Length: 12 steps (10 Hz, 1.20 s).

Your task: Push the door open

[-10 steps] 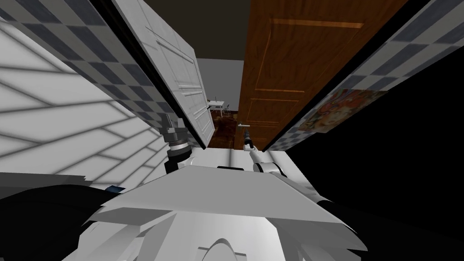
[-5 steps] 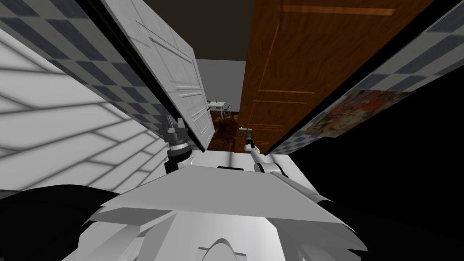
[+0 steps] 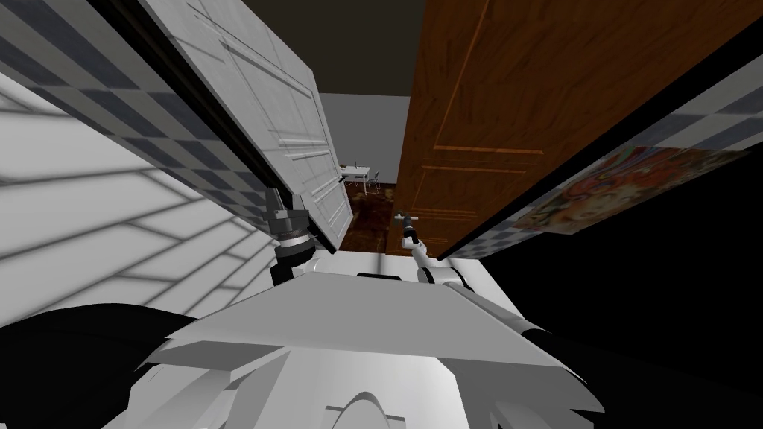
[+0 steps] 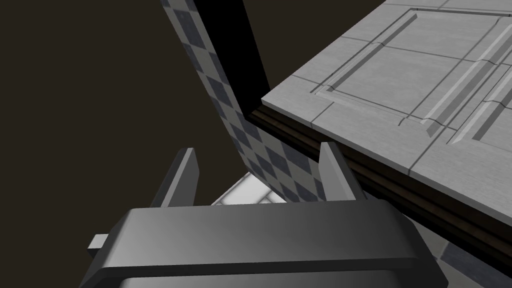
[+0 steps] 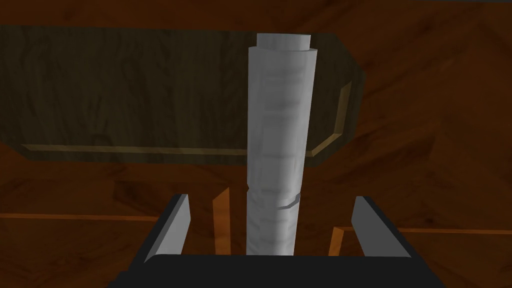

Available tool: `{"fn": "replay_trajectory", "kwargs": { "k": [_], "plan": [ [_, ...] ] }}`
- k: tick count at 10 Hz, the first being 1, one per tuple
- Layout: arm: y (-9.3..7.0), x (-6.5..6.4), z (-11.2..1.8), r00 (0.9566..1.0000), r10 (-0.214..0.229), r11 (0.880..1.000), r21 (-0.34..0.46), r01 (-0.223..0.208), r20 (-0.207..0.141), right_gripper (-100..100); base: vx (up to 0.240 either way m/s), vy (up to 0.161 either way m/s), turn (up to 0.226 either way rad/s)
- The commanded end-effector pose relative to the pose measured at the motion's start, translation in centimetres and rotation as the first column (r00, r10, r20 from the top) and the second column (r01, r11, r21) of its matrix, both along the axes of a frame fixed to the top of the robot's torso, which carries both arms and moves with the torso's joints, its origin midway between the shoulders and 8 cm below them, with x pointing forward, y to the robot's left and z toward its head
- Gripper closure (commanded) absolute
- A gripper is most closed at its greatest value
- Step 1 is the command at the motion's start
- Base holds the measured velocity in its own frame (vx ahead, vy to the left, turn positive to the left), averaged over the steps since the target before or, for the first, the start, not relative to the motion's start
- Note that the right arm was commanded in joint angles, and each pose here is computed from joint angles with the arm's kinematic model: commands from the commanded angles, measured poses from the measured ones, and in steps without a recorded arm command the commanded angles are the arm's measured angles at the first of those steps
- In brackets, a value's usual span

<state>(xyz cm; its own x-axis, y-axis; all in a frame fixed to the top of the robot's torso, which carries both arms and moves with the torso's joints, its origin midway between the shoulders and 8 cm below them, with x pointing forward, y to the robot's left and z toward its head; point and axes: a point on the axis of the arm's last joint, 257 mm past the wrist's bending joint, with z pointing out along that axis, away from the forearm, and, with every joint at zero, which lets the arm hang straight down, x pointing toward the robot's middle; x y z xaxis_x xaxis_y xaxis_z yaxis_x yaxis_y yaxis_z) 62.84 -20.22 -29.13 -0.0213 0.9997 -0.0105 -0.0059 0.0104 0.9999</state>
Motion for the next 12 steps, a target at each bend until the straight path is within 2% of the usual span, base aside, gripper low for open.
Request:
{"fn": "replay_trajectory", "kwargs": {
  "k": [1,6,7,10,11,12],
  "plan": [
    [0.0,0.0,0.0,1.0,0.0,1.0,0.0,0.0,0.0,100,-0.012,-0.002,-0.003],
    [0.0,0.0,0.0,1.0,0.0,1.0,0.0,0.0,0.0,100,-0.007,-0.002,0.004],
    [-1.2,0.2,0.3,0.9998,-0.017,1.0,-0.003,0.017,0.005,100,0.109,0.048,-0.016],
    [-2.8,0.2,0.3,0.999,-0.044,0.999,-0.005,0.044,0.004,100,0.147,0.075,-0.053],
    [-2.8,0.1,0.1,0.999,-0.044,0.999,-0.005,0.044,0.002,100,0.121,0.044,-0.004],
    [-3.8,0.2,0.2,0.9982,-0.06,0.998,-0.006,0.06,0.004,100,0.128,0.058,-0.013]
  ]
}}
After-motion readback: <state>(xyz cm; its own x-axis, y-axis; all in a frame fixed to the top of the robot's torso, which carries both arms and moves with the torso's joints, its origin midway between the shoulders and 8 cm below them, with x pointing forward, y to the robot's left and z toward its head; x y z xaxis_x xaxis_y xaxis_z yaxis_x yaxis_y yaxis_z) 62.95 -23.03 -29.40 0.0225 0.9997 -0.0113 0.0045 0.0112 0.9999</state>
